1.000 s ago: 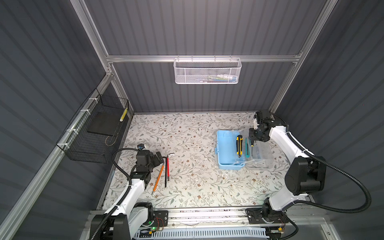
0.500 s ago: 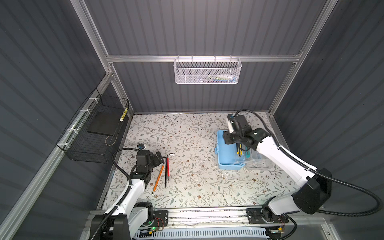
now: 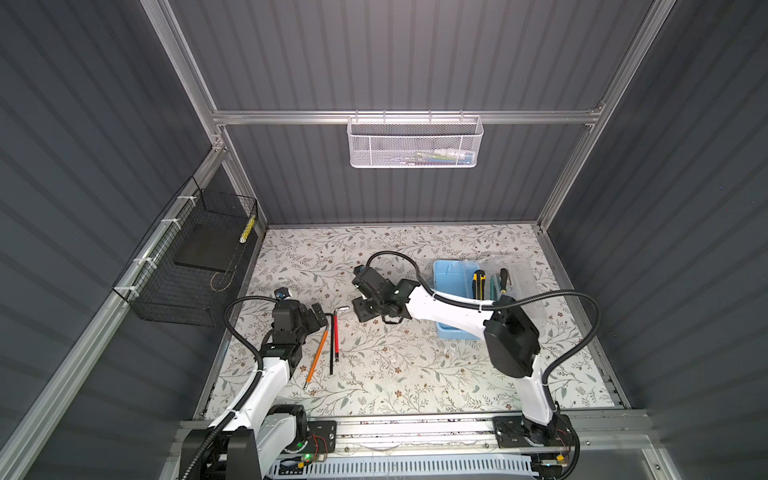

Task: Pack the tool kit
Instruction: 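Move the right gripper over the red-handled hex key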

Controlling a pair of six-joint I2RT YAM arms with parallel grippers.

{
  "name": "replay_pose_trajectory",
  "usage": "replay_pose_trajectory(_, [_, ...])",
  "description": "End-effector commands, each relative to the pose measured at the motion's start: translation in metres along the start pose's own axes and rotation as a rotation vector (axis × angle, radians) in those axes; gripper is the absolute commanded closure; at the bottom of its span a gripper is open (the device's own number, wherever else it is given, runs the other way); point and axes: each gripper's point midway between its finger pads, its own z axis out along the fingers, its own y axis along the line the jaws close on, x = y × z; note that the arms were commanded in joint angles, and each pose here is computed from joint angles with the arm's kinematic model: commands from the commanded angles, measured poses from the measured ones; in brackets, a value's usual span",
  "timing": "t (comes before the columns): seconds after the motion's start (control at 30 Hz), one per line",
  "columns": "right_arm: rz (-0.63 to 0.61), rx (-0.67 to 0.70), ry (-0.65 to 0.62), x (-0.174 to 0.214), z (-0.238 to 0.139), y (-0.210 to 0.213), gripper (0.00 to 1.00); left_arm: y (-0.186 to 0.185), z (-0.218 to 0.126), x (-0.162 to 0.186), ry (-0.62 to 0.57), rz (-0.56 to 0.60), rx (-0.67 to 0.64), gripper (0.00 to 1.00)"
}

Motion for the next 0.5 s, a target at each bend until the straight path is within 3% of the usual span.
replay_pose_trajectory(0.0, [-0.026, -0.01, 0.049, 0.009, 0.008, 0.016, 0.44, 0.002, -0.005, -0.008, -0.034, -0.013, -0.007, 0.01])
replay_pose_trajectory(0.27, [-0.017, -0.069, 0.103, 0.032, 0.039, 0.05, 0.44, 0.023, -0.011, -0.009, -0.065, -0.084, -0.088, 0.01])
replay_pose_trajectory(0.47, [-0.029, -0.064, 0.162, 0.052, 0.062, 0.064, 0.45, 0.029, -0.001, -0.007, -0.014, -0.132, -0.056, 0.01])
